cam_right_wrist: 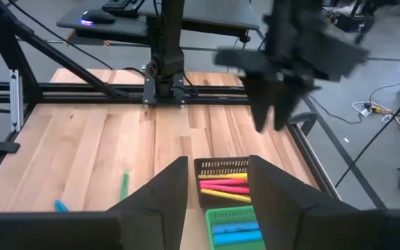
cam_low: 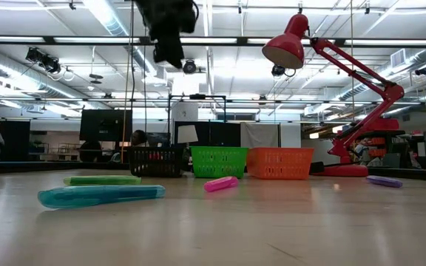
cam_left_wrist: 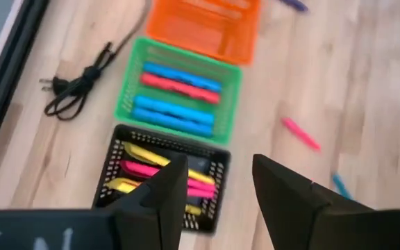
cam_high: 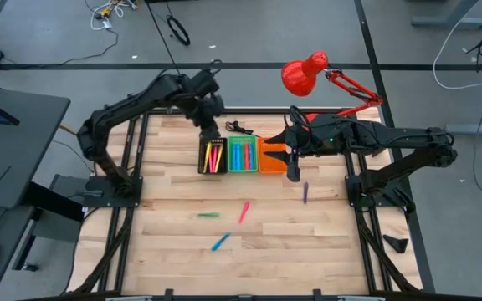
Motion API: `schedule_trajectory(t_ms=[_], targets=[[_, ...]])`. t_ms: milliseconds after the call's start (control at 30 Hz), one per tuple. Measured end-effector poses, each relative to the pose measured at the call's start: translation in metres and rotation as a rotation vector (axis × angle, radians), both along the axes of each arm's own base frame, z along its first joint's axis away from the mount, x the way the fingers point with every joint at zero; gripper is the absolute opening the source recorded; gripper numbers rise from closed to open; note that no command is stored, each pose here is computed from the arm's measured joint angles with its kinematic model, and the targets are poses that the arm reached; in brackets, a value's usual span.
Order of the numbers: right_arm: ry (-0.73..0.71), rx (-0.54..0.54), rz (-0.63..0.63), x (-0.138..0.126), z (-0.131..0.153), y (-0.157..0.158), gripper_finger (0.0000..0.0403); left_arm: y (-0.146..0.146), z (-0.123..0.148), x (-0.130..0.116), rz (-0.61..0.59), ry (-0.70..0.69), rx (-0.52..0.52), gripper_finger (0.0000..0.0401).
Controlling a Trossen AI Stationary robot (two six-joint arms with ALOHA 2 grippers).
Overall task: Pick & Place Markers
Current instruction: Put the small green pen into the orange bin
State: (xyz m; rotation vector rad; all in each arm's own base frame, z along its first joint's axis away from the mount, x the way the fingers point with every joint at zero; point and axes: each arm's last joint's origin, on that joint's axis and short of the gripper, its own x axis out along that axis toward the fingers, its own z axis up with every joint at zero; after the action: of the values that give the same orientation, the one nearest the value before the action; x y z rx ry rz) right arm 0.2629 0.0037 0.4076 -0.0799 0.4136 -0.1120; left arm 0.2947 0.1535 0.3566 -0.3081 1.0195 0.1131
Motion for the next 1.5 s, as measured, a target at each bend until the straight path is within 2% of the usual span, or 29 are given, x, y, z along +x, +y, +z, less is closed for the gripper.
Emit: schedule_trajectory(t_ms=[200, 333, 467, 700, 1067, 1233, 1333, 1500], targets=[[-0.001, 0.001, 0.000, 0.000, 0.000, 0.000, 0.0153, -0.038, 0.015, -0.017, -0.170, 0.074, 0.049, 0.0169], [-0.002, 0.011, -0.004, 0.000, 0.000, 0.000, 0.0153, -0.059, 0.012, -0.021, -0.264, 0.185, 0.069, 0.0169], [-0.003, 0.012, -0.002, 0.000, 0.000, 0.000, 0.0153, -0.075, 0.001, -0.019, -0.319, 0.224, 0.075, 0.0169], [-0.003, 0.009, 0.000, 0.000, 0.000, 0.000, 0.0153, -0.103, -0.036, -0.016, -0.409, 0.217, 0.089, 0.0169], [-0.002, 0.009, 0.000, 0.000, 0.000, 0.000, 0.0153, -0.157, -0.109, -0.018, -0.539, 0.321, 0.115, 0.0169], [-0.002, 0.009, 0.001, 0.000, 0.000, 0.000, 0.0153, -0.182, -0.137, -0.020, -0.535, 0.279, 0.116, 0.0169], [-0.002, 0.009, 0.001, 0.000, 0.000, 0.000, 0.0153, -0.195, -0.151, -0.020, -0.563, 0.238, 0.152, 0.0169], [-0.002, 0.009, 0.001, 0.000, 0.000, 0.000, 0.0153, -0.211, -0.171, -0.021, -0.622, 0.190, 0.151, 0.0169]])
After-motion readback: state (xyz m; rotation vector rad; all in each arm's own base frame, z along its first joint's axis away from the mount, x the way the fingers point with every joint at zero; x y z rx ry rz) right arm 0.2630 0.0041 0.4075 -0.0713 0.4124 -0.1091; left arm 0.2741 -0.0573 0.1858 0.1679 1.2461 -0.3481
